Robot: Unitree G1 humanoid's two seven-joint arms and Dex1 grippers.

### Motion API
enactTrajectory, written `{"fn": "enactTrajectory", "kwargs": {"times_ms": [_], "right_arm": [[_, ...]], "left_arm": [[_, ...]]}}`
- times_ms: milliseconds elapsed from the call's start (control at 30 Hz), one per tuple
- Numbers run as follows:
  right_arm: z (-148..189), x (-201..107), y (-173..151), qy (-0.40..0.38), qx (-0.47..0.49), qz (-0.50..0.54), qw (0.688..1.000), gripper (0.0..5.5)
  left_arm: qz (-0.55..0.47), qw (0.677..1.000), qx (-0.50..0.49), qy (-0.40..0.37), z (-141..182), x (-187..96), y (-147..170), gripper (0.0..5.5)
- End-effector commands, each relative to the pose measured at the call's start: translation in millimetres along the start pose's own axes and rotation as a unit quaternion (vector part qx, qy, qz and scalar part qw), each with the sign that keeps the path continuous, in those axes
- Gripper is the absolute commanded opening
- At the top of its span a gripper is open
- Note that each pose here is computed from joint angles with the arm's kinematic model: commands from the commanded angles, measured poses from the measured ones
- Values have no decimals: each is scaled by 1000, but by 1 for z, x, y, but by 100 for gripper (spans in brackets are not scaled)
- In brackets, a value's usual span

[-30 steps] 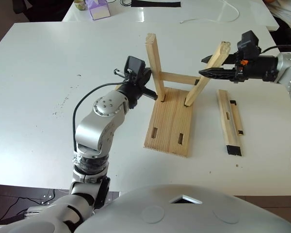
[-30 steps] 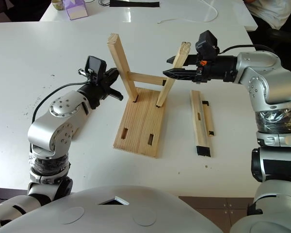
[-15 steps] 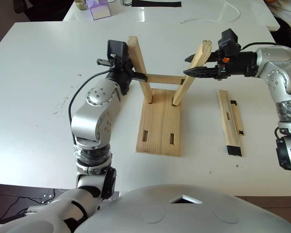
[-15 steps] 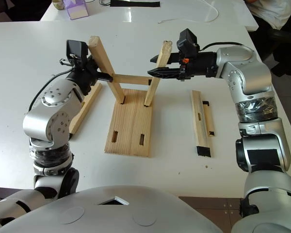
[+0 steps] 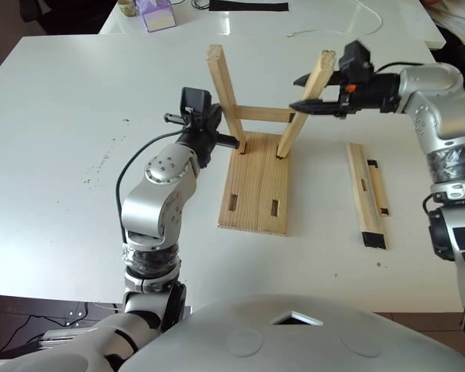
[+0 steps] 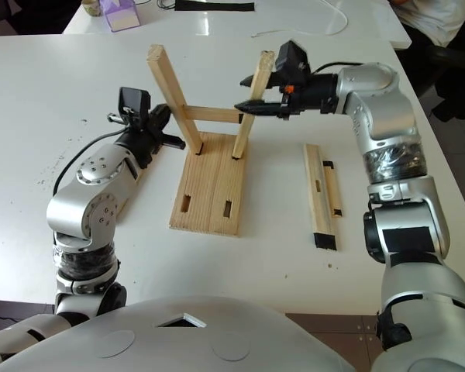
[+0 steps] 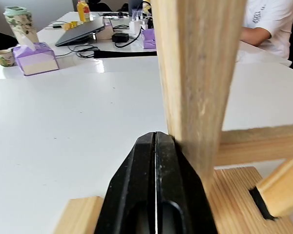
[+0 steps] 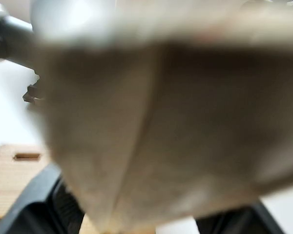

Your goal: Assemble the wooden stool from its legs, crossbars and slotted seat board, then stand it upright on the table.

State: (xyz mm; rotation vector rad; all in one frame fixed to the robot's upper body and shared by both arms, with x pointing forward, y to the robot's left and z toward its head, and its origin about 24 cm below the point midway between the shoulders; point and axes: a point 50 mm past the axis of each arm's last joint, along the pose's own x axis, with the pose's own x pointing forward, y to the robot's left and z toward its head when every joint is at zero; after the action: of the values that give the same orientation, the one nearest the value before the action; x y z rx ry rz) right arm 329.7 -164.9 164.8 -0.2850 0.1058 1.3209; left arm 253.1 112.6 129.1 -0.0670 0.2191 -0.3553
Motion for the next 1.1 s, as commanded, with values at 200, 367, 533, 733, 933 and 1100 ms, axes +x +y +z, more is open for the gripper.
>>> {"fn": "enactTrajectory", "kwargs": {"times_ms": [200, 367, 533, 733, 933, 1100], "right_arm": [[-5, 0, 6, -17, 8, -6, 1000, 399], [4, -30, 9, -35, 36, -32, 998, 399], [9, -56, 15, -43, 58, -78, 994, 399], [-10, -35, 32, -25, 83, -240, 967, 336], [-48, 8, 71, 50, 68, -479, 874, 240], [-35, 25, 94, 42, 64, -538, 839, 159]], "left_arm": [[-69, 998, -12, 5, 3, -8, -7, 135], [-16, 1000, -22, -17, 10, -28, 32, 186], [-11, 995, -45, -89, 26, -57, 54, 186], [135, 988, -26, -76, 24, -52, 107, 136], [74, 993, 90, -31, 7, 11, 53, 36], [68, 993, 90, -25, -5, 18, 25, 0]]}}
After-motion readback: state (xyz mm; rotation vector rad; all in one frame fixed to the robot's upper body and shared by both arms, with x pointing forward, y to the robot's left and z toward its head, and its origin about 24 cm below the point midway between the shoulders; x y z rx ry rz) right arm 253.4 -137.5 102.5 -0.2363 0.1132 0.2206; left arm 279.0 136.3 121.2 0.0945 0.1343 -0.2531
